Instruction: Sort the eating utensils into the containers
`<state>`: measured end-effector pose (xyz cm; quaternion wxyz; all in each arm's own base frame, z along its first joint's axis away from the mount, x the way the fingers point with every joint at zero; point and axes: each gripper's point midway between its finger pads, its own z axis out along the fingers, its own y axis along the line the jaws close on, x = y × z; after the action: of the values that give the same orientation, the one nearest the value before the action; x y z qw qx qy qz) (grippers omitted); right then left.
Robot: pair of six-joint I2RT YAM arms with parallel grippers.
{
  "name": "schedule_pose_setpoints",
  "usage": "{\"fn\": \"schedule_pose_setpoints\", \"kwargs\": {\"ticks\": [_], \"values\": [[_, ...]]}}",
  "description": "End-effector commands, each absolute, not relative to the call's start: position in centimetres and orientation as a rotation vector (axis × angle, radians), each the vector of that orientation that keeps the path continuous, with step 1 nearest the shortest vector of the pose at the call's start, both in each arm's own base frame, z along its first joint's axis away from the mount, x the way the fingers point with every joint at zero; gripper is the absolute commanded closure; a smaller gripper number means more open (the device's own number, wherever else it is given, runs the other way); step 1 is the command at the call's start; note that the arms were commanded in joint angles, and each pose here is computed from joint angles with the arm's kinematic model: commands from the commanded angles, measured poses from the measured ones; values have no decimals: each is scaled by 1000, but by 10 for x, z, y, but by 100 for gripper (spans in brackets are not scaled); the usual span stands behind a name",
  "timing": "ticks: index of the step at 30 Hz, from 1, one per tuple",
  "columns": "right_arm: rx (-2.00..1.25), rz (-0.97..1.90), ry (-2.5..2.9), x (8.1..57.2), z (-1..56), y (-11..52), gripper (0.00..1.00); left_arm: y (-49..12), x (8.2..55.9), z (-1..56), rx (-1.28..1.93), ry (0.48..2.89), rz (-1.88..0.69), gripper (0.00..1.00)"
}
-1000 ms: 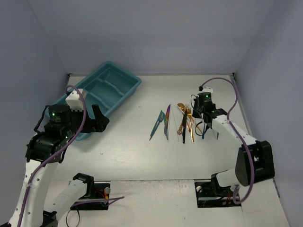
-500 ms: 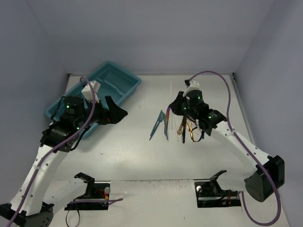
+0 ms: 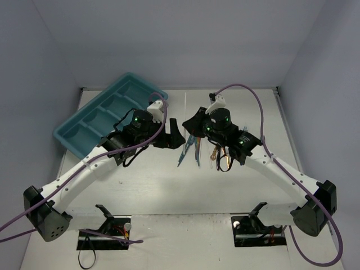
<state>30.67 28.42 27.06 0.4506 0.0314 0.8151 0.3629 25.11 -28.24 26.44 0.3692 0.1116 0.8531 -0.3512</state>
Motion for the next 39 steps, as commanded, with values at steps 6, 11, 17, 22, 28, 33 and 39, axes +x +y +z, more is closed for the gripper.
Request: {"fn": "schedule_pose_setpoints", "kwargs": {"ticks": [6,11,17,22,28,33,39], "values": [[128,1051,1860,308,318,307,100,-305,275,299,224,2034,-940,34],[125,1065,1866,306,314,312,100,-302,280,292,180,2047,-915,68],[141,1023,1878,311,302,311,78,-286,280,286,110,2052,-860,100],[175,933,1858,318,297,296,28,-257,286,269,-19,2082,-724,100],[238,749,1814,336,301,245,11,-184,303,233,-298,2151,-571,100],[303,476,1853,346,275,171,11,-86,309,217,-571,2149,-337,100],[321,313,1894,336,245,123,11,18,318,192,-891,2123,-98,100]]}}
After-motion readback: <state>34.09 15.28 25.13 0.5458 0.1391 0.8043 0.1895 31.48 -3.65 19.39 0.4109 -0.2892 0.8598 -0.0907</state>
